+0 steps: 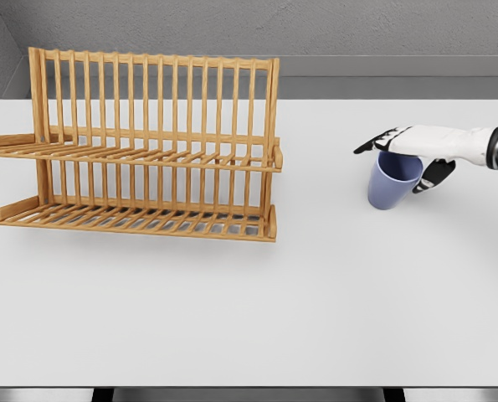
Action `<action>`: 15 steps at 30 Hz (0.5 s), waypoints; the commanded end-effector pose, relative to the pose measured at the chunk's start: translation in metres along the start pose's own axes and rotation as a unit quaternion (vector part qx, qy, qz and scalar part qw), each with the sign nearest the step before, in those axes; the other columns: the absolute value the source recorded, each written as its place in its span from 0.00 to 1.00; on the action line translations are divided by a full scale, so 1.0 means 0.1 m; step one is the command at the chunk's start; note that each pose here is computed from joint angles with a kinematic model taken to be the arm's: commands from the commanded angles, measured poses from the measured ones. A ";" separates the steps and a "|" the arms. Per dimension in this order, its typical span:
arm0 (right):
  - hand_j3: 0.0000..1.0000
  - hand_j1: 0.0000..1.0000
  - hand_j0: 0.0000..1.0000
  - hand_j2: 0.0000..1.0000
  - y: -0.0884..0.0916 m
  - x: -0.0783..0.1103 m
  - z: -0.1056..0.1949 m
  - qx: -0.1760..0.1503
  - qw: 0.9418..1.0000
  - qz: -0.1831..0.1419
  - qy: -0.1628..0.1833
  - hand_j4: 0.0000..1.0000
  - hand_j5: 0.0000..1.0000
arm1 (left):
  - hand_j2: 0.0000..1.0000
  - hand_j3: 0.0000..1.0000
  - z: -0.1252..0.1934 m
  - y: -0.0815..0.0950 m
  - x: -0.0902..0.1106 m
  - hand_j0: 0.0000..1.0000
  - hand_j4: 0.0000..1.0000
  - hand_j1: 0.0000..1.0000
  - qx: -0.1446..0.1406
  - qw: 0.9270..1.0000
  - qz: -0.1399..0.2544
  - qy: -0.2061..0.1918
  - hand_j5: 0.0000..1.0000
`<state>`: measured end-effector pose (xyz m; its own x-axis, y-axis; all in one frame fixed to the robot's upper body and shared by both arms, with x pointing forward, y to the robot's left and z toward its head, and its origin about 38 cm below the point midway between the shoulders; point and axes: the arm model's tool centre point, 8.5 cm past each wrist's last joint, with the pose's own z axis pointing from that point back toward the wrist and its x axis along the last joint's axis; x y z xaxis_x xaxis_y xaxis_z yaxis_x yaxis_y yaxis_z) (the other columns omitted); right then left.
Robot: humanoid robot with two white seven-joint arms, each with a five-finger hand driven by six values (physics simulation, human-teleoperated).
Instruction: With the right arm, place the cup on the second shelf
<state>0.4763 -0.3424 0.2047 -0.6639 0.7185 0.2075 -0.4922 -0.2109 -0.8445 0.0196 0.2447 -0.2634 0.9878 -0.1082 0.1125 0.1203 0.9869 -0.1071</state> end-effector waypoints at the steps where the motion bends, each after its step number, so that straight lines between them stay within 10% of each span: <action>1: 1.00 1.00 1.00 1.00 -0.01 0.01 -0.01 -0.002 1.000 -0.002 -0.001 1.00 1.00 | 1.00 1.00 0.00 0.00 -0.01 1.00 1.00 1.00 0.000 1.000 0.000 0.001 1.00; 3: 0.97 0.97 0.97 0.97 0.00 0.00 0.00 -0.002 1.000 -0.002 -0.001 0.97 0.97 | 1.00 1.00 0.00 0.00 -0.01 1.00 1.00 1.00 0.000 1.000 0.000 0.001 1.00; 6: 0.67 0.67 0.67 0.67 -0.01 0.01 -0.01 -0.002 1.000 -0.002 -0.001 0.67 0.67 | 1.00 1.00 0.00 0.00 0.00 1.00 1.00 1.00 0.000 1.000 0.000 0.000 1.00; 15: 0.64 0.64 0.64 0.64 -0.04 0.01 0.02 -0.006 1.000 0.000 0.000 0.64 0.64 | 1.00 1.00 0.00 0.00 -0.01 1.00 1.00 1.00 0.000 1.000 0.000 0.001 1.00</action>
<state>0.4769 -0.3418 0.2076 -0.6669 0.7169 0.2033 -0.4852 -0.2106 -0.8487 0.0186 0.2447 -0.2634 0.9879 -0.1081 0.1109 0.1200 0.9870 -0.1073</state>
